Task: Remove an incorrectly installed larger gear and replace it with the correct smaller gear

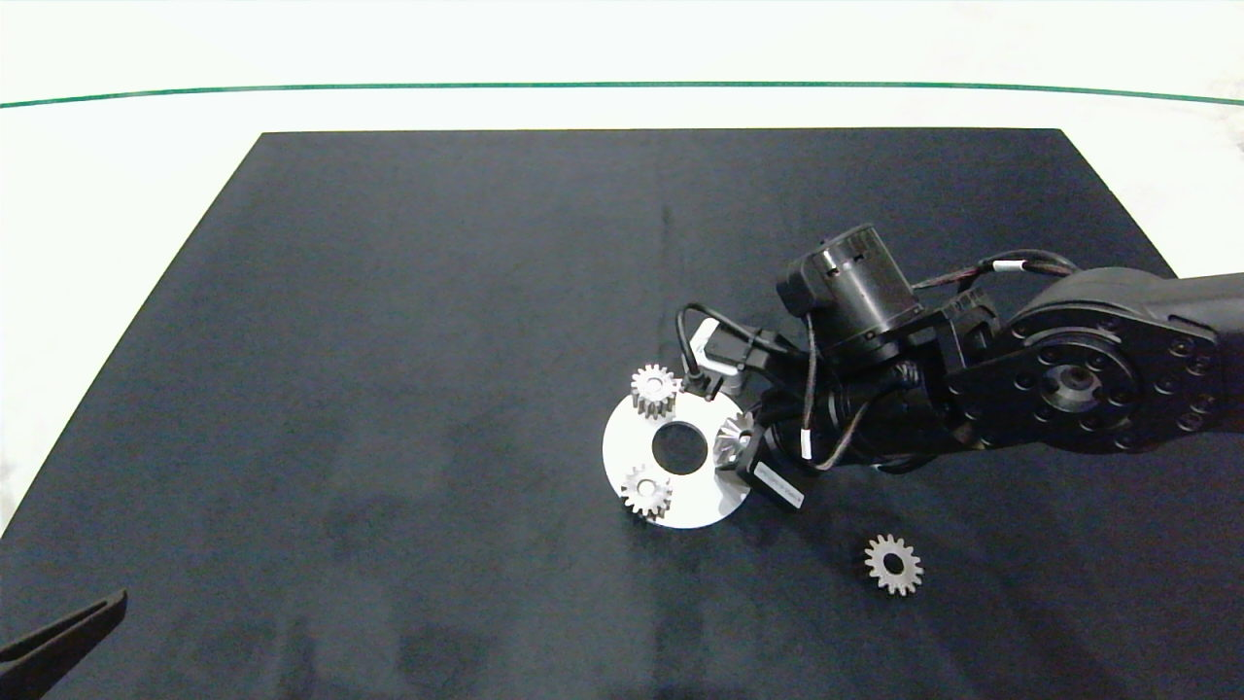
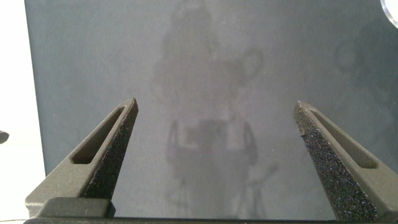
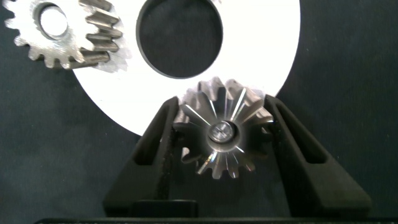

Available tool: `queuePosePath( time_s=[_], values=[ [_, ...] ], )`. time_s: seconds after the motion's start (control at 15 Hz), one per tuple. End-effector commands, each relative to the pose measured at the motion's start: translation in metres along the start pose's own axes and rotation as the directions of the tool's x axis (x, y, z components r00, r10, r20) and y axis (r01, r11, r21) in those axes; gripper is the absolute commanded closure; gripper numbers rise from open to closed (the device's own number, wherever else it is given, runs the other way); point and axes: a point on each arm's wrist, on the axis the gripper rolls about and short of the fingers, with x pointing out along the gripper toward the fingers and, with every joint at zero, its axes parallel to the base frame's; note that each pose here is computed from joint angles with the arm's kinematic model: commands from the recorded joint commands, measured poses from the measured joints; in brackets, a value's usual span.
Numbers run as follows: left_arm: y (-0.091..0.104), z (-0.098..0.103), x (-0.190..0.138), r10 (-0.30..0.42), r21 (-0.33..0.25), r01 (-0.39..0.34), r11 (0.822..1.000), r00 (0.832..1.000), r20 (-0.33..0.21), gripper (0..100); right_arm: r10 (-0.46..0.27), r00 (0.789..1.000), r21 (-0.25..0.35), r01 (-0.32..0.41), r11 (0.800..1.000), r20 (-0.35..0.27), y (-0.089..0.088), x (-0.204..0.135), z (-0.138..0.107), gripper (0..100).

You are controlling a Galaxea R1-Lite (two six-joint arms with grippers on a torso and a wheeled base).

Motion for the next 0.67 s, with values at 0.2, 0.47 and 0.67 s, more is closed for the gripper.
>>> queuePosePath(
  time_s=[0.2,0.47,0.67],
  values=[
    [0.0000,-0.0004,-0.0007,0.000,0.000,0.000,1.000,1.000,0.001,0,0.003,1.000,-0.018,-0.004,1.000,-0.004,0.0013,-0.0007,-0.0006,57],
    [0.0000,-0.0004,-0.0007,0.001,0.000,-0.001,1.000,1.000,0.001,0,0.011,1.000,-0.035,-0.011,0.999,-0.008,0.0035,-0.0007,-0.0013,64],
    [0.0000,-0.0004,-0.0007,0.001,0.000,-0.001,1.000,1.000,0.001,0,0.026,0.999,-0.055,-0.028,0.998,-0.030,0.0056,-0.0025,-0.0034,69]
  ],
)
